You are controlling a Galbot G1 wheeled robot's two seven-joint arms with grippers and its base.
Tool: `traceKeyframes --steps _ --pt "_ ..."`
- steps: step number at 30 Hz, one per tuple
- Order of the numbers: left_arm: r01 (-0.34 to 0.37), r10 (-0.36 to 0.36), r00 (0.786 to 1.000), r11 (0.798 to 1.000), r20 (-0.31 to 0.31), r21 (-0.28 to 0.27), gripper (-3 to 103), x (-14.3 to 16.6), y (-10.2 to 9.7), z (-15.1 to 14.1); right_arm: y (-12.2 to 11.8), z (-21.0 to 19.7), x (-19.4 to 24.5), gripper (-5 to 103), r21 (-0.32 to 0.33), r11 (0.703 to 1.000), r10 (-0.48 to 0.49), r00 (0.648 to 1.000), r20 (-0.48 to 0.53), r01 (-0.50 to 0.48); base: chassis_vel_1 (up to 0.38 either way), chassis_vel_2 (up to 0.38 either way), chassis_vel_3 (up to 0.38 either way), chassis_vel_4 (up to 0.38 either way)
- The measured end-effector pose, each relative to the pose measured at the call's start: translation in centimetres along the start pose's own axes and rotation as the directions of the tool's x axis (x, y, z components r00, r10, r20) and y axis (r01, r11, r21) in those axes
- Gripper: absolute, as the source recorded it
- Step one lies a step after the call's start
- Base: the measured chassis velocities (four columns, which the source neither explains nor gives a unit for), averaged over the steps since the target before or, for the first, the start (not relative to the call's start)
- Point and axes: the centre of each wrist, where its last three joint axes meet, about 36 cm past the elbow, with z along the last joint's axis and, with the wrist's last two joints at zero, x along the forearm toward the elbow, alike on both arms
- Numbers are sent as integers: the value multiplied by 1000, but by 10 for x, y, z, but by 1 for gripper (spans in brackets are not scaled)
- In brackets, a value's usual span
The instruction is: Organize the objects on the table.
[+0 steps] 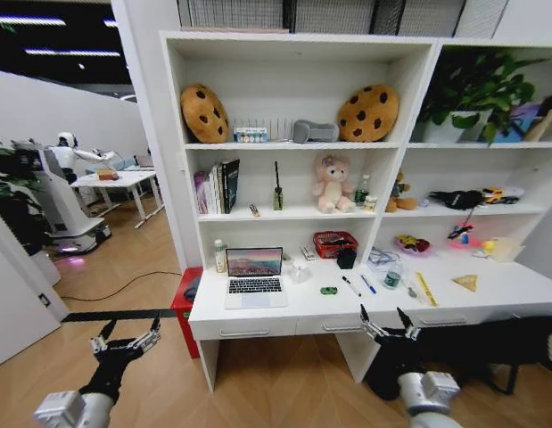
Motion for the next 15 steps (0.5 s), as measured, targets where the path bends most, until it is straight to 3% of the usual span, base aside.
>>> traceKeyframes --steps 11,15 --pt "-17 18 1000 999 13 -46 100 0 4 0 3 -3 4 100 8 1000 -18 999 40 18 -299 295 303 -295" --pt "-54 55 998 997 22 -62 100 -2 6 -2 4 -8 8 100 24 999 -28 999 32 27 -124 137 102 -129"
